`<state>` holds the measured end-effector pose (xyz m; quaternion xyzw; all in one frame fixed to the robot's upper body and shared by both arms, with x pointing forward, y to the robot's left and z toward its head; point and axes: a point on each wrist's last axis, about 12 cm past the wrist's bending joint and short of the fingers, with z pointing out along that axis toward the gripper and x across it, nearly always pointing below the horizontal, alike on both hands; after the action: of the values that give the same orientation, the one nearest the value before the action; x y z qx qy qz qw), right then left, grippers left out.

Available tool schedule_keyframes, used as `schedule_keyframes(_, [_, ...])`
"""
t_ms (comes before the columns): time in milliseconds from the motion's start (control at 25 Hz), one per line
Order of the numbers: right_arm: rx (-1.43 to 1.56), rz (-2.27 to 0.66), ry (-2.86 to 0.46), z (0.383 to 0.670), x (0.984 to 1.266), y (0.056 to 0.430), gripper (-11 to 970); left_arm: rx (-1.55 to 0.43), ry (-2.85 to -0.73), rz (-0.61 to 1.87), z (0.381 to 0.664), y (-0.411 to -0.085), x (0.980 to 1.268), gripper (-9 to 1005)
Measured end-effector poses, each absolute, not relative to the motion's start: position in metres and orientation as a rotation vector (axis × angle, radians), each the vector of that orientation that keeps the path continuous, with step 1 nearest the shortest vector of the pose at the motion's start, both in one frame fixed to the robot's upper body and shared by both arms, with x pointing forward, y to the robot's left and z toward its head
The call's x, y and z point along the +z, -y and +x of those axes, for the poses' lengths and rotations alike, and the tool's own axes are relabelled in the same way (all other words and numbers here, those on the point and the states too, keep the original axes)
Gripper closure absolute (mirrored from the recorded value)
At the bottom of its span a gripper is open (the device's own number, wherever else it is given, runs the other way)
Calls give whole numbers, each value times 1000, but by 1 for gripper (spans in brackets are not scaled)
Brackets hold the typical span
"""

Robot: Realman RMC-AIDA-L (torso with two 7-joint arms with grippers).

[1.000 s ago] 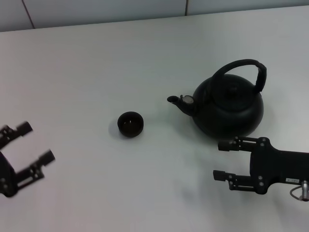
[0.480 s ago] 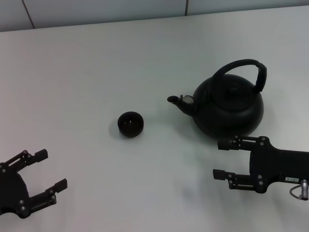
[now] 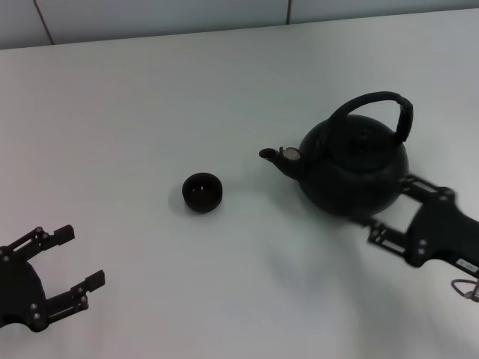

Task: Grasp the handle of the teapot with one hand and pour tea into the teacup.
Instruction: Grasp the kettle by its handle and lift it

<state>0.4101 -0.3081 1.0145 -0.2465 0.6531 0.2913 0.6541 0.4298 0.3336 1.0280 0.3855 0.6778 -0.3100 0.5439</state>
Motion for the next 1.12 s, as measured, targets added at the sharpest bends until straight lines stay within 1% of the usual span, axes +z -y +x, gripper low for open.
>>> schedule_keyframes(40, [661, -559, -1481, 410, 1014, 308, 291, -736, -1608, 915, 430, -334, 1028, 183])
schedule_keyframes(160, [495, -367, -1440, 391, 1004, 300, 292, -739, -1604, 915, 431, -333, 1029, 183])
schedule_keyframes(200, [396, -276, -1434, 381, 999, 292, 293, -739, -1603, 915, 431, -333, 1029, 183])
schedule_keyframes(240, [396, -276, -1434, 381, 999, 292, 293, -739, -1603, 914, 431, -333, 1029, 183])
schedule_keyframes(280, [295, -188, -1437, 374, 996, 285, 294, -739, -1603, 914, 431, -333, 1029, 183])
schedule_keyframes(320, [295, -188, -1437, 374, 996, 285, 294, -739, -1603, 914, 432, -333, 1029, 183])
schedule_keyframes(400, [145, -102, -1449, 369, 993, 276, 295, -740, -1602, 912, 432, -332, 1029, 183])
schedule_keyframes(480, [120, -95, -1453, 368, 993, 274, 296, -740, -1602, 912, 432, -332, 1029, 183])
schedule_keyframes(840, [108, -108, -1453, 374, 993, 273, 300, -738, -1601, 912, 433, -332, 1030, 183])
schedule_keyframes(960, [109, -129, -1458, 383, 993, 273, 301, -738, -1601, 911, 433, -332, 1029, 183])
schedule_keyframes(1040, [103, -143, -1468, 396, 993, 273, 302, -739, -1601, 910, 433, -331, 1029, 183])
schedule_keyframes(1120, [101, -146, -1471, 400, 993, 273, 303, -740, -1600, 909, 433, -331, 1029, 183])
